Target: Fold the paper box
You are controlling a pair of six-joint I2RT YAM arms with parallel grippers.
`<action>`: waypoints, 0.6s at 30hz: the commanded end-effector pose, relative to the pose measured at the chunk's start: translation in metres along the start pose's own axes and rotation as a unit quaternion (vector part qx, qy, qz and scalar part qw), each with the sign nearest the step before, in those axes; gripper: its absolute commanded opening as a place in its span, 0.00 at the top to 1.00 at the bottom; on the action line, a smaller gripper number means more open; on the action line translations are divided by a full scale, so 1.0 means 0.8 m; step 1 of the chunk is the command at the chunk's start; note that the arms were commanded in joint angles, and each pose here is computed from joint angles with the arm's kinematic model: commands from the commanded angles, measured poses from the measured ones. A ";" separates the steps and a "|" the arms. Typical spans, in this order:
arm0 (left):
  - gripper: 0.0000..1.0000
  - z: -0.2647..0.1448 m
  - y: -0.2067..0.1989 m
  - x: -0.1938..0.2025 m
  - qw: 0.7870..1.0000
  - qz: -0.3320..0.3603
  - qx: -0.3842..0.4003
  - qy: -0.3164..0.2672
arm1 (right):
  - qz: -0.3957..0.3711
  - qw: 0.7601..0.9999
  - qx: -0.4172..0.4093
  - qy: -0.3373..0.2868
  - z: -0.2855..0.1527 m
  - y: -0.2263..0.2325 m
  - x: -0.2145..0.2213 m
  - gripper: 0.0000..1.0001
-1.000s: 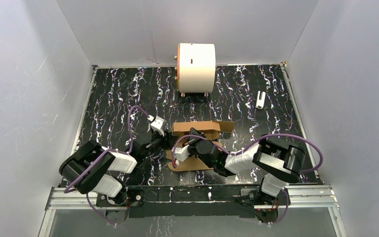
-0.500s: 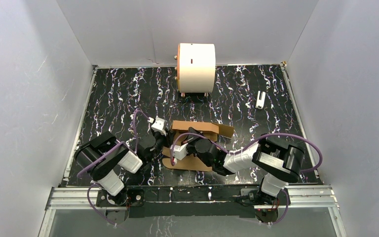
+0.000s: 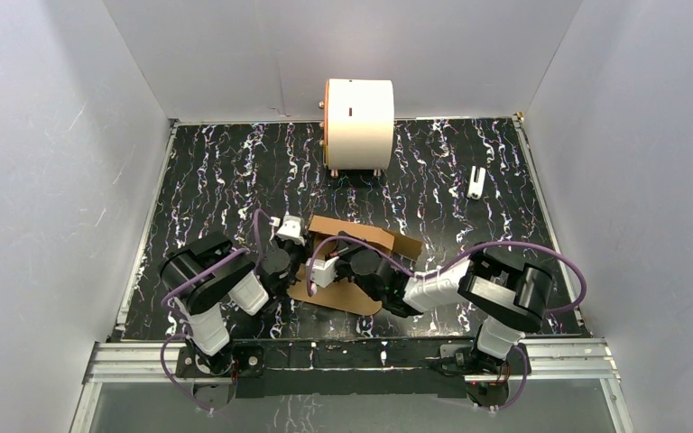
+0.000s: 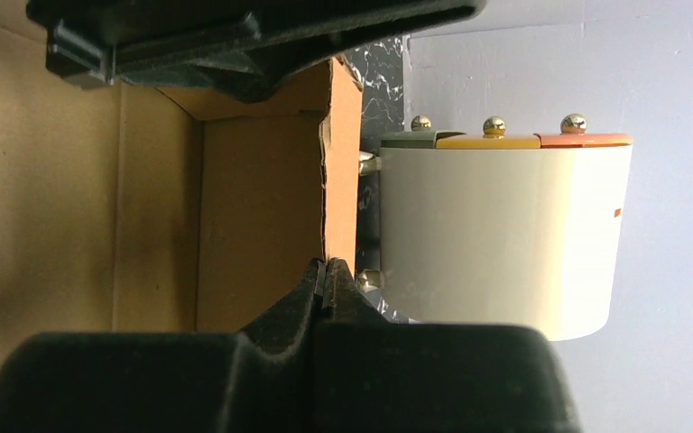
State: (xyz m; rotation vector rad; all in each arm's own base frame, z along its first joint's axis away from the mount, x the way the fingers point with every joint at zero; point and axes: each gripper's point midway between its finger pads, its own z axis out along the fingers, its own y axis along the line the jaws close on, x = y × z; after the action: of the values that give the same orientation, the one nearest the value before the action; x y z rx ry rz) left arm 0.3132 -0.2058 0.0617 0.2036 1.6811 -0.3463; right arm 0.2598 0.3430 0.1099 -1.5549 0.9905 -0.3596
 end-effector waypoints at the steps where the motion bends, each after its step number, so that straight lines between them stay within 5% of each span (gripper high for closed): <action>1: 0.83 0.008 0.042 -0.050 0.991 -0.012 -0.101 -0.092 | 0.045 0.999 -0.009 -0.014 0.007 0.006 -0.013 1.00; 18: 0.86 0.020 0.063 -0.052 0.974 -0.035 -0.194 -0.115 | 0.093 0.995 -0.028 -0.024 0.010 0.012 -0.024 1.00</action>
State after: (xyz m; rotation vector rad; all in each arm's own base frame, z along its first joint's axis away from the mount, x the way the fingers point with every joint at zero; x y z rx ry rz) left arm 0.3342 -0.1918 0.0505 0.0852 1.6726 -0.1191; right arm 0.2572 0.3584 0.1122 -1.4975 1.0608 -0.2268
